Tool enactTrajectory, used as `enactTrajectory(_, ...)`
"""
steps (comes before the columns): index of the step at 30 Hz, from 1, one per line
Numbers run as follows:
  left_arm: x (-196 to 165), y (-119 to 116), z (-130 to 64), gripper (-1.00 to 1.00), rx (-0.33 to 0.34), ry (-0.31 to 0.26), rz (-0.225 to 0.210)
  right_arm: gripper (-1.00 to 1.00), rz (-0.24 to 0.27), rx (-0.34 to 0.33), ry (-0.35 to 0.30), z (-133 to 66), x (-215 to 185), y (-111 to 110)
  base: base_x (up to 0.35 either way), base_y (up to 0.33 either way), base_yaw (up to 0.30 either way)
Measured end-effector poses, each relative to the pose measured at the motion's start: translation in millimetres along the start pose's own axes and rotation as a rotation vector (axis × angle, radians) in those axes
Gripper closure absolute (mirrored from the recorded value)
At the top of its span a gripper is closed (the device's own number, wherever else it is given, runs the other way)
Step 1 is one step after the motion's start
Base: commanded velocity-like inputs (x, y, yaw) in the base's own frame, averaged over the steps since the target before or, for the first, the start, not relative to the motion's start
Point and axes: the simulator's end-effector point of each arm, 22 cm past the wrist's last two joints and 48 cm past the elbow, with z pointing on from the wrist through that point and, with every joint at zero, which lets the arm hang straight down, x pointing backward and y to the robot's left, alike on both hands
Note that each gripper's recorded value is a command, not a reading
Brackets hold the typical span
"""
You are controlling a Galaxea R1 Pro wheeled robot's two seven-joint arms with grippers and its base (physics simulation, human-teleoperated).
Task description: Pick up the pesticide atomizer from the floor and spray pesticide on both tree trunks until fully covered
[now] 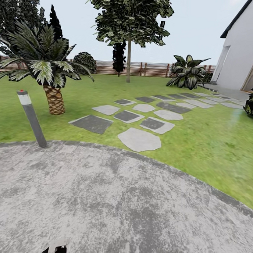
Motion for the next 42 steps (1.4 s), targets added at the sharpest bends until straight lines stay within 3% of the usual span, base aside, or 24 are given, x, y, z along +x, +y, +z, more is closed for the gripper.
enactTrajectory(42,-0.4,-0.1,0.1,1.00,0.000,-0.001,0.000,-1.00,0.000,0.001,0.000,0.0,0.0,-0.6,0.339,0.000,0.000)
